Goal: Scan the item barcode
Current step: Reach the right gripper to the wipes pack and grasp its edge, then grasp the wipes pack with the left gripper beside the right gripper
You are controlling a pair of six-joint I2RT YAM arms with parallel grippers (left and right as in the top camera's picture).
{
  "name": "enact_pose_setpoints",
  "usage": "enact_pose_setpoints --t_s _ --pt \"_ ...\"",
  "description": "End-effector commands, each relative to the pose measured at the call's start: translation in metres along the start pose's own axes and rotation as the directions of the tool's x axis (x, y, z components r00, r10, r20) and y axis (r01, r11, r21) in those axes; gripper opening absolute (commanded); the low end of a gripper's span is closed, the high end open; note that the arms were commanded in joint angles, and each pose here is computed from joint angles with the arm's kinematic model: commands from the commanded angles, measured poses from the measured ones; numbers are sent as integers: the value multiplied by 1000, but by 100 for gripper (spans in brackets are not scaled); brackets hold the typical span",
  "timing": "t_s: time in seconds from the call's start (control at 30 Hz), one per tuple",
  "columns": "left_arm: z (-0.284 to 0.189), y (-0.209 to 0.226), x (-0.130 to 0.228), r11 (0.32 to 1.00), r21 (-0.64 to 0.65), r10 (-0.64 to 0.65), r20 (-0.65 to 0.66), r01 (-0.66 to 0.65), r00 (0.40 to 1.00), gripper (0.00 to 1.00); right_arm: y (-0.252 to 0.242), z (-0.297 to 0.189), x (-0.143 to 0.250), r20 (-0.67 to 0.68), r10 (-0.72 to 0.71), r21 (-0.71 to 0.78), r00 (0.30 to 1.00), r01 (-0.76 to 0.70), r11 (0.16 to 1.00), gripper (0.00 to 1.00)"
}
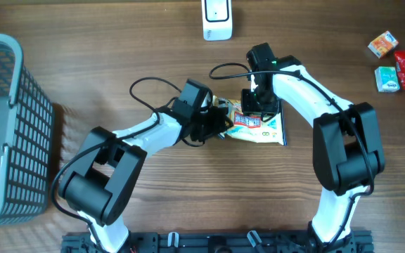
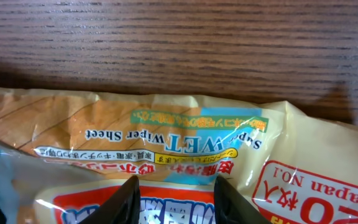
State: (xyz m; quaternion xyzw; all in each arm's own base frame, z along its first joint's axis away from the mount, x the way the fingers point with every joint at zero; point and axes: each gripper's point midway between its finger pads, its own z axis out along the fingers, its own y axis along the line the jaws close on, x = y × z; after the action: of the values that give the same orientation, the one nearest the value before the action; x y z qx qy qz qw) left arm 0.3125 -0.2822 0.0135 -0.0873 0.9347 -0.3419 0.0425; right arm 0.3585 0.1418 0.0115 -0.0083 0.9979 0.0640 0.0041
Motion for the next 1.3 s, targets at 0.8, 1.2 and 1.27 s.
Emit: enact_pose_setpoints --t_s 0.8,1.2,1.27 --pt "-129 77 -17 885 -463 108 98 -51 989 16 108 -40 45 -62 -294 -690 954 172 703 17" --pt "-118 123 20 835 -537 -82 96 121 992 10 99 36 77 -157 -233 -235 960 193 953 15" --pt "-127 136 24 790 -600 -81 102 126 992 9 74 38 75 -180 -195 -144 964 170 975 18"
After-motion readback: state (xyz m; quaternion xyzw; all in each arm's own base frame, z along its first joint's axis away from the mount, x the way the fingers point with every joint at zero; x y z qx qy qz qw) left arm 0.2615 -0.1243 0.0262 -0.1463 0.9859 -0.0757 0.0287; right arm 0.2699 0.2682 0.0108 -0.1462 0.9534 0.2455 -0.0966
